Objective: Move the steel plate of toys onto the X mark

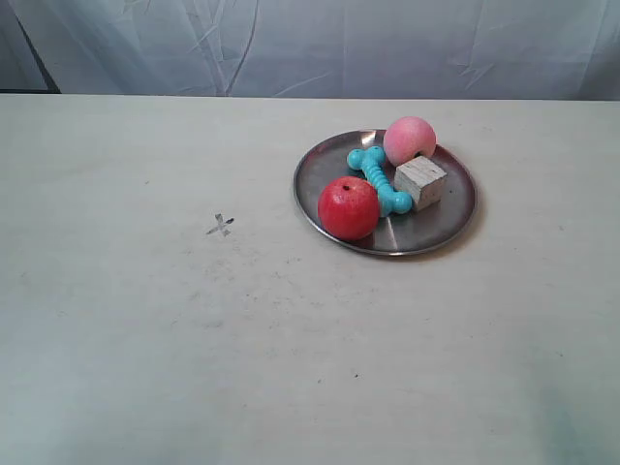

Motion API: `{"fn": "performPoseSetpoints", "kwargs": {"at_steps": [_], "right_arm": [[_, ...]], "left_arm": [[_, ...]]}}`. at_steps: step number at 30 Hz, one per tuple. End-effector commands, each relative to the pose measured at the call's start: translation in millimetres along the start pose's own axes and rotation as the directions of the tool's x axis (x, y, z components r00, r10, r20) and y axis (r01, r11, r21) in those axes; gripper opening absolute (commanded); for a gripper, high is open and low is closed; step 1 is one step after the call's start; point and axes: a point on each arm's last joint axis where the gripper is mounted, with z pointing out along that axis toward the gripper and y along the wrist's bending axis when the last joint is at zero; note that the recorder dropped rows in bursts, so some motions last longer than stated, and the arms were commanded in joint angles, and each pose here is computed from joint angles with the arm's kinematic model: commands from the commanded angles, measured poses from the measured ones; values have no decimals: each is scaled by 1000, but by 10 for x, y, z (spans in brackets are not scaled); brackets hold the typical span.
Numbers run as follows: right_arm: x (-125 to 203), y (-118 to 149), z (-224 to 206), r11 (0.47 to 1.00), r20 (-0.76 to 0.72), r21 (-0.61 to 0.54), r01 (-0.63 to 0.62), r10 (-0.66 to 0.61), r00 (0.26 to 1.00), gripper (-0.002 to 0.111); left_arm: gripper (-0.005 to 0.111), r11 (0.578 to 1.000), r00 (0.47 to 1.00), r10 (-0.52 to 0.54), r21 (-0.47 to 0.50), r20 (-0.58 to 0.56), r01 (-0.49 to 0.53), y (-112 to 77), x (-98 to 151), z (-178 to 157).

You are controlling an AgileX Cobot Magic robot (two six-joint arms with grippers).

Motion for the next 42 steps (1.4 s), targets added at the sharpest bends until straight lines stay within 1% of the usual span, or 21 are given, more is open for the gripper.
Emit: {"fn": "performPoseSetpoints", "kwargs": {"at_steps": [1, 6, 10, 12, 18, 20, 21, 22, 23, 24, 25, 26, 27, 28, 29, 31, 32, 33, 35, 38, 42], "right_arm": [[3, -3, 0, 1000, 10, 4, 2, -2, 1000, 0], [1, -4, 0, 1000, 12, 5, 5, -5, 1000, 0], [-71, -37, -5, 990, 85, 53, 130, -134, 987, 0], [-103, -38, -8, 986, 119, 62, 154, -160, 980, 0], [-119, -33, -10, 987, 137, 59, 150, -157, 978, 0], [-146, -27, -14, 987, 167, 57, 148, -156, 973, 0], [-178, -13, -20, 994, 207, 36, 101, -106, 973, 0], [-217, 3, -29, 1000, 252, 3, 20, -20, 968, 0], [-272, 17, -46, 990, 308, -60, -125, 137, 942, 0], [-333, 19, -68, 936, 348, -151, -319, 352, 869, 0], [-386, 4, -92, 827, 361, -248, -504, 562, 745, 0], [-422, -15, -110, 735, 358, -309, -604, 678, 642, 0], [-449, -41, -127, 658, 362, -352, -666, 752, 551, 0], [-469, -65, -140, 613, 372, -376, -694, 786, 493, 0], [-486, -84, -153, 592, 388, -392, -704, 801, 457, 0], [-523, -109, -181, 613, 441, -402, -680, 781, 443, 0], [-553, -134, -208, 642, 493, -399, -655, 752, 437, 0], [-577, -154, -232, 656, 531, -401, -639, 735, 422, 0], [-625, -196, -288, 662, 595, -420, -621, 718, 362, 0], [-658, -230, -336, 666, 642, -434, -607, 701, 311, 0], [-712, -217, -338, 663, 630, -434, -610, 707, 320, 0]], "left_arm": [[0, 1000, 1000, 1, 2, 16, -1, 1, -4, -1], [0, 1000, 1000, 1, 2, 16, -1, 1, -4, -1], [0, 1000, 1000, 1, 2, 16, -1, 1, -4, -1], [0, 1000, 1000, 1, 2, 16, -1, 1, -4, -1], [0, 1000, 1000, 1, 2, 16, -1, 1, -4, -1], [0, 1000, 1000, 1, 2, 16, -1, 1, -4, -1], [0, 1000, 1000, 1, 2, 16, -1, 1, -4, -1], [0, 1000, 1000, 1, 2, 16, -1, 1, -4, -1], [0, 1000, 1000, 1, 2, 16, -1, 1, -4, -1], [0, 1000, 1000, 1, 2, 16, -1, 1, -4, -1], [0, 1000, 1000, 1, 2, 16, -1, 1, -4, -1], [0, 1000, 1000, 1, 2, 16, -1, 1, -4, -1], [0, 1000, 1000, 1, 2, 16, -1, 1, -4, -1], [0, 1000, 1000, 1, 2, 16, -1, 1, -4, -1], [0, 1000, 1000, 1, 2, 16, -1, 1, -4, -1], [0, 1000, 1000, 1, 2, 16, -1, 1, -4, -1], [0, 1000, 1000, 1, 2, 16, -1, 1, -4, -1], [0, 1000, 1000, 1, 2, 16, -1, 1, -4, -1], [0, 1000, 1000, 1, 2, 16, -1, 1, -4, -1], [0, 1000, 1000, 1, 2, 16, -1, 1, -4, -1], [0, 1000, 1000, 1, 2, 16, -1, 1, -4, -1]]}}
